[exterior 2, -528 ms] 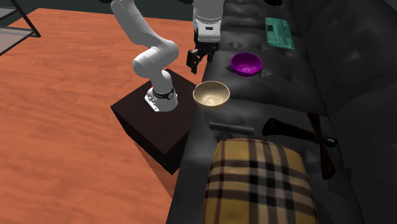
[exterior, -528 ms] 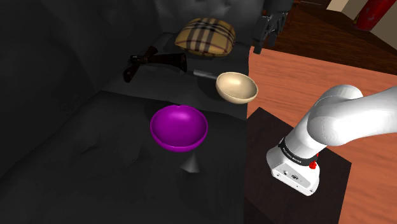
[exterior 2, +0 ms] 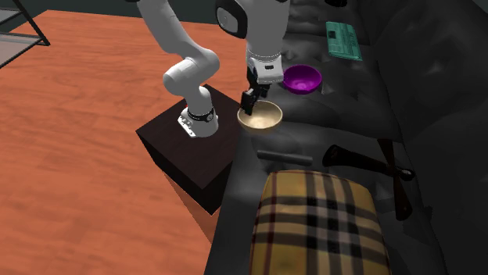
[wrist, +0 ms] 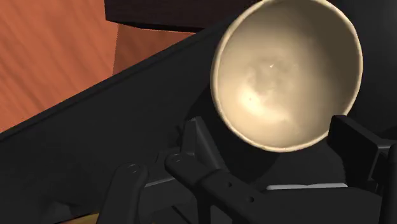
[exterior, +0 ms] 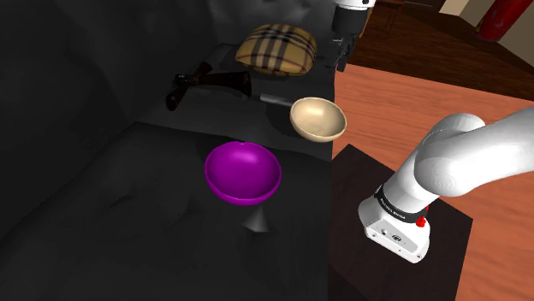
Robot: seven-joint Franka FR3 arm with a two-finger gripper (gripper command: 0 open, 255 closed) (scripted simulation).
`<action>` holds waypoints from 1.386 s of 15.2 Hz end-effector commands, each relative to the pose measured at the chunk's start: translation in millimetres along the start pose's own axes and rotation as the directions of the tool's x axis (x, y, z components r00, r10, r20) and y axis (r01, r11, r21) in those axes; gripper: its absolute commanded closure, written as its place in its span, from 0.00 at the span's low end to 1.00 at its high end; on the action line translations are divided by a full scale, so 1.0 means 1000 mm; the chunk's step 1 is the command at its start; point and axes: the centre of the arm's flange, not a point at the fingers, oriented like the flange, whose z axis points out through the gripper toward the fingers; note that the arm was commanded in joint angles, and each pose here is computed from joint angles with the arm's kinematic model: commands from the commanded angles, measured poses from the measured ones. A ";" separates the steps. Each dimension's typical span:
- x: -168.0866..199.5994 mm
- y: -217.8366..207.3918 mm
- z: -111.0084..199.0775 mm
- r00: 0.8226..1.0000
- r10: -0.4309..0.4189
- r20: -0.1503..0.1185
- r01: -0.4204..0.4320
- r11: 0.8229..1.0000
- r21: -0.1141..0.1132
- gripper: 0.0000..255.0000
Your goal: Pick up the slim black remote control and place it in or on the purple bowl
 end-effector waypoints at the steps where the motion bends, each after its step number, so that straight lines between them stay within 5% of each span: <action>1: 0.017 0.009 0.018 0.999 -0.052 -0.010 0.052 0.999 0.003 0.00; 6: 0.064 0.028 0.058 0.985 -0.173 -0.029 0.173 0.985 0.013 0.00; 12: 0.124 0.041 0.106 0.948 -0.314 -0.053 0.316 0.949 0.021 0.00; 21: 0.127 0.040 0.147 0.947 -0.318 -0.053 0.319 0.947 0.021 0.00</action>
